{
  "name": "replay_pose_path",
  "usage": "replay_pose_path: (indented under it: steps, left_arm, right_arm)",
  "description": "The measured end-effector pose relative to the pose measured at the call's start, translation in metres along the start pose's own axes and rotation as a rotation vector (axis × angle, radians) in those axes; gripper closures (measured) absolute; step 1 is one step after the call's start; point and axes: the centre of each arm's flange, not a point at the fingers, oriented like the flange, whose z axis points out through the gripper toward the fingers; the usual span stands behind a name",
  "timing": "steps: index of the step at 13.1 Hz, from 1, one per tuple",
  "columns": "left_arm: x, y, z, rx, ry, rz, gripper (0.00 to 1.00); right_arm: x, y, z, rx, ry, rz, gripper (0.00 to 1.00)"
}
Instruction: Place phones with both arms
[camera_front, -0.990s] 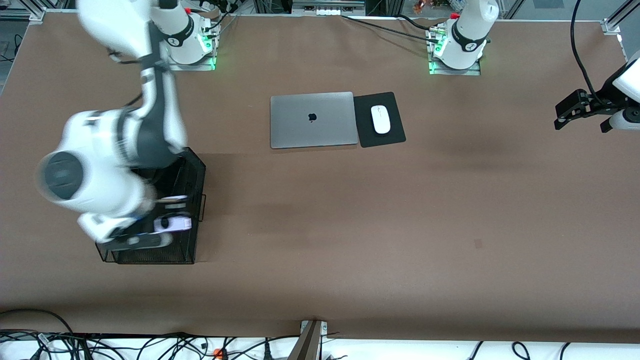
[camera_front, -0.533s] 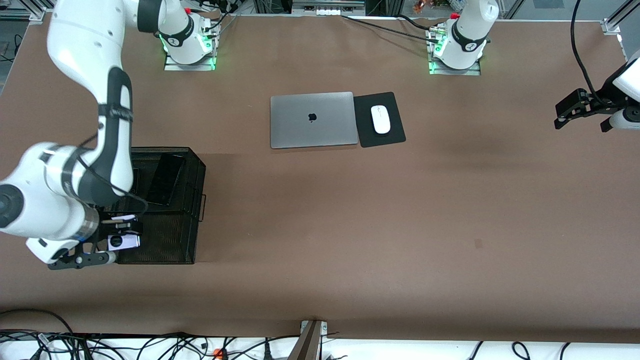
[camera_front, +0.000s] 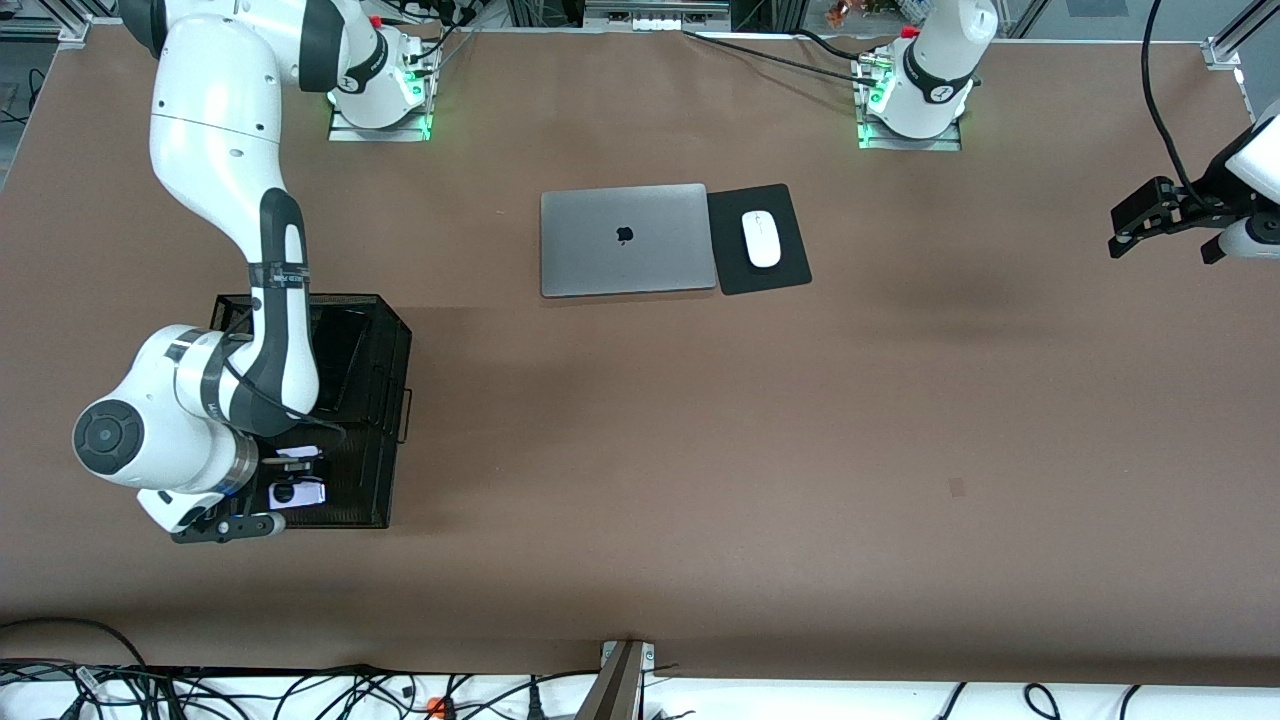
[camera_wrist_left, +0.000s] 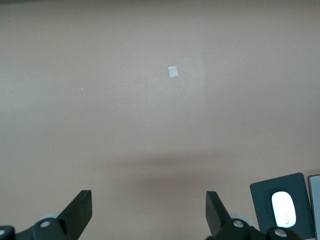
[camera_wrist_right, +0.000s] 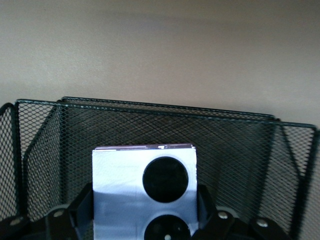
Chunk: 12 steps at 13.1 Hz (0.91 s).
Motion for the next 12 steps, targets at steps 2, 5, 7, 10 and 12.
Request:
replay_pose_path:
  steps: [2, 5, 7, 10, 12]
  left_arm:
    - [0.0, 0.0, 0.0, 0.0, 0.0, 0.0, 0.0]
    - [0.0, 0.0, 0.0, 0.0, -0.001, 0.0, 0.0]
    - [0.0, 0.0, 0.0, 0.0, -0.001, 0.0, 0.0]
    - [0.0, 0.0, 0.0, 0.0, -0.001, 0.0, 0.0]
    - [0.0, 0.0, 0.0, 0.0, -0.003, 0.0, 0.0]
  right_arm:
    - [0.001, 0.003, 0.0, 0.007, 0.008, 0.009, 0.02]
    - [0.003, 0.006, -0.023, 0.016, 0.019, 0.011, 0.0]
    - [-0.004, 0.012, -0.055, 0.038, -0.019, 0.019, 0.0]
    - [-0.017, 0.01, -0.119, 0.058, -0.043, 0.003, 0.0]
    - [-0.026, -0.004, -0.15, 0.045, -0.059, -0.027, 0.0]
